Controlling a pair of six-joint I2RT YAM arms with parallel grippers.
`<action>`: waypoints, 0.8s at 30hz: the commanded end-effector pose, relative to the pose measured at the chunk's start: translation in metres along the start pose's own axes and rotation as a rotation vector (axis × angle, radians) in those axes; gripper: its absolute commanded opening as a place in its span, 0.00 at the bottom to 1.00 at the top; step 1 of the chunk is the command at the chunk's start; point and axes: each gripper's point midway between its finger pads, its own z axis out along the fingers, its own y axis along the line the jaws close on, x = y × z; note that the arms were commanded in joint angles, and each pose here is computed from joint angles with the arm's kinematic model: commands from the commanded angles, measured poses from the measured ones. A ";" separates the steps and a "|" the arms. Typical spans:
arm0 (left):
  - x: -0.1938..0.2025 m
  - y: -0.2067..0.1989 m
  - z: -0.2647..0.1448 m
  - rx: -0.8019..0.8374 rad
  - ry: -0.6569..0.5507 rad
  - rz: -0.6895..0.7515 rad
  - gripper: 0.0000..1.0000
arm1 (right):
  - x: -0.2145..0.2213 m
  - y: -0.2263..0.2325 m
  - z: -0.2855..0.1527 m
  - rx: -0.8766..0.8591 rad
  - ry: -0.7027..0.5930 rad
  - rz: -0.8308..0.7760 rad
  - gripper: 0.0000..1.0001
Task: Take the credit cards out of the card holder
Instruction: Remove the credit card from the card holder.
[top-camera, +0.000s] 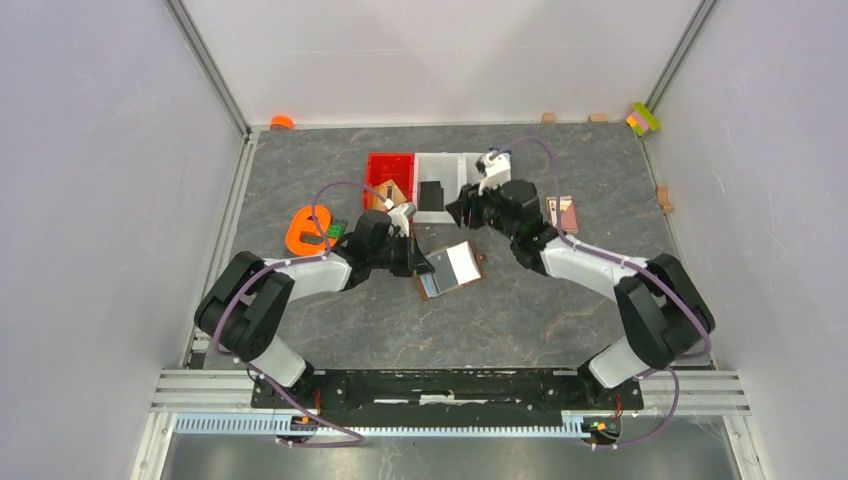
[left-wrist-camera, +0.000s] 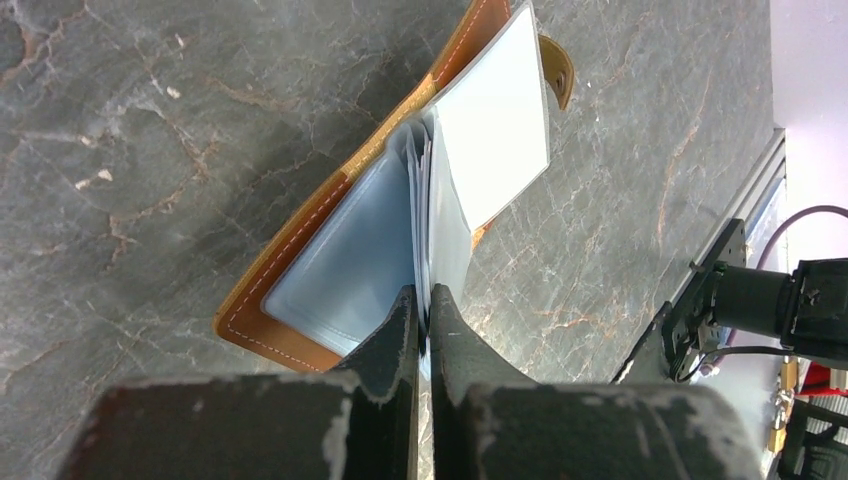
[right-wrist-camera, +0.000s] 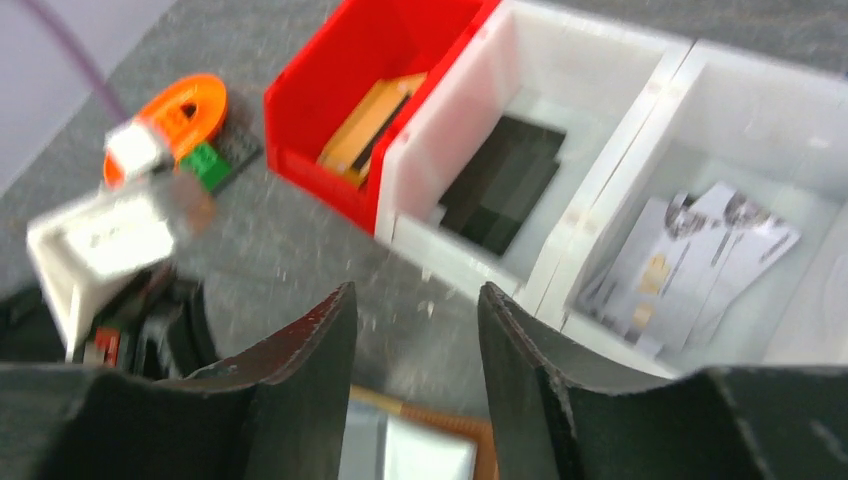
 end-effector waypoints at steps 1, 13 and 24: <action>0.002 0.017 0.007 -0.075 0.047 0.065 0.08 | 0.032 0.009 -0.028 0.009 0.039 -0.063 0.56; 0.001 0.002 0.023 0.037 0.098 0.071 0.12 | 0.123 0.016 -0.088 0.022 0.092 -0.120 0.79; 0.009 -0.017 0.025 0.198 0.077 0.076 0.23 | 0.128 0.032 -0.074 0.014 0.113 -0.257 0.78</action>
